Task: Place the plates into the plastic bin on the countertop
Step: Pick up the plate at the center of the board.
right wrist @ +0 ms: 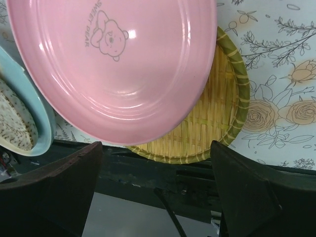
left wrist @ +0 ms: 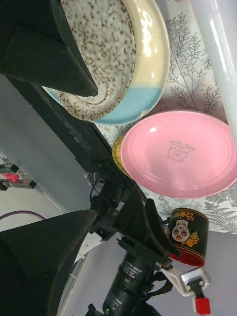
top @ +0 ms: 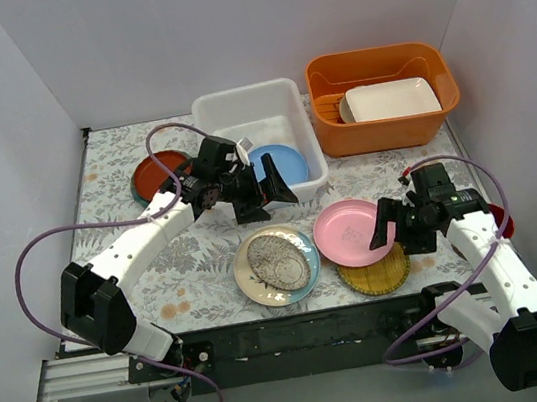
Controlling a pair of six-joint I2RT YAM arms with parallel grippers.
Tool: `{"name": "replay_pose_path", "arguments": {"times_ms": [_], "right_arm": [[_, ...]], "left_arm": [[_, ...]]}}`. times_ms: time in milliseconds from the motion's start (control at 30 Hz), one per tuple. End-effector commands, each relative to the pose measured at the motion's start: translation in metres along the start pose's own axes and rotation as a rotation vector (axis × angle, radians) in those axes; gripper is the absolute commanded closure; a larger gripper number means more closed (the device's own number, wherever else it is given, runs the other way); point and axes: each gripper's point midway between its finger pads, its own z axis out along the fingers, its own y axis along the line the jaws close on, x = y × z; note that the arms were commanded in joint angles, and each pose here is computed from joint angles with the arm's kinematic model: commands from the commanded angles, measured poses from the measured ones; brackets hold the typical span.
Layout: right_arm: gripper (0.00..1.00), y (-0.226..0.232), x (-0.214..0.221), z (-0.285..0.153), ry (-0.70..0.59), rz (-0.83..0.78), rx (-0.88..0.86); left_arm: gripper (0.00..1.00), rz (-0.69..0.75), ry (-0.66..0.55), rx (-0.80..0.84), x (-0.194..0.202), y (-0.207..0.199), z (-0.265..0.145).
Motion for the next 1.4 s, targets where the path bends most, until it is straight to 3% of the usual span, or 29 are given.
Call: {"name": "replay_pose_path", "arguments": {"times_ms": [0, 367, 600, 900, 1367], "right_arm": [[0.04, -0.001, 0.007, 0.01, 0.031, 0.048, -0.009], [0.05, 0.009, -0.018, 0.019, -0.059, 0.173, -0.069], [0.11, -0.004, -0.014, 0.03, -0.042, 0.314, -0.089], [0.14, -0.012, -0.011, 0.037, -0.038, 0.346, -0.119], [0.26, -0.011, -0.004, 0.045, -0.033, 0.368, -0.16]], "left_arm": [[0.02, 0.029, -0.014, 0.079, 0.009, -0.019, -0.017], [0.02, 0.023, -0.004, 0.087, 0.012, -0.02, -0.014], [0.02, 0.026, 0.004, 0.09, 0.013, -0.019, -0.011], [0.02, 0.017, 0.031, 0.087, 0.018, -0.014, -0.003], [0.02, 0.001, 0.032, 0.079, 0.026, -0.005, 0.0]]}}
